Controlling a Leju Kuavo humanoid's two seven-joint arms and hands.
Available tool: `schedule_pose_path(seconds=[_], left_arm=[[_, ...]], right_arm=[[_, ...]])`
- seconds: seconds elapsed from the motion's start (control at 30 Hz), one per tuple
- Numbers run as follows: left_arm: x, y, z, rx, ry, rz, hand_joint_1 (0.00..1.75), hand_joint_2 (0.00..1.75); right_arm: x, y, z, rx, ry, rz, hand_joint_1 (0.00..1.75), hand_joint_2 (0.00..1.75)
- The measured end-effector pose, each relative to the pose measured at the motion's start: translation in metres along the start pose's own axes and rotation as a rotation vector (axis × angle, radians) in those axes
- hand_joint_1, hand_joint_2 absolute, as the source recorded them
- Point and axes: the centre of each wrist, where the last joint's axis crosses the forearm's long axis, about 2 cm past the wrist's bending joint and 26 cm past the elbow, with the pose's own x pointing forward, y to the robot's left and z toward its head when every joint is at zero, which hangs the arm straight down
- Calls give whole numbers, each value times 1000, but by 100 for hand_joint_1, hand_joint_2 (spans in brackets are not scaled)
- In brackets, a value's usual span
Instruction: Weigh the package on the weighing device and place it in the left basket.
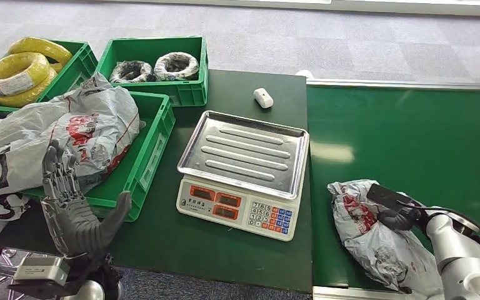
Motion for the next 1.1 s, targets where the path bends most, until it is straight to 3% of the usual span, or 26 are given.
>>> schedule_pose_path(seconds=[0.47, 0.67, 0.77, 0.87, 0.93, 1.03, 1.1], left_arm=[[1, 2, 6, 17, 14, -23, 0, 175], [7, 6, 10, 53, 14, -59, 0, 175], [10, 8, 11, 64, 11, -69, 0, 175], [11, 8, 10, 67, 8, -63, 0, 175], [10, 7, 7, 60, 3, -46, 0, 175], [6, 1, -1, 38, -13, -7, 0, 175], [3, -7, -7, 20, -21, 24, 0, 175]], right_arm=[[-1, 1, 0, -35, -19, 11, 175, 175], [13, -20, 1, -240, -72, 86, 175, 175], [31, -40, 1, -414, -113, 181, 175, 175], [71, -72, 2, -583, -112, 303, 175, 175], [113, -96, 1, -666, -125, 397, 175, 175], [196, -119, -5, -721, -169, 550, 175, 175], [255, -121, -12, -724, -192, 651, 175, 175]])
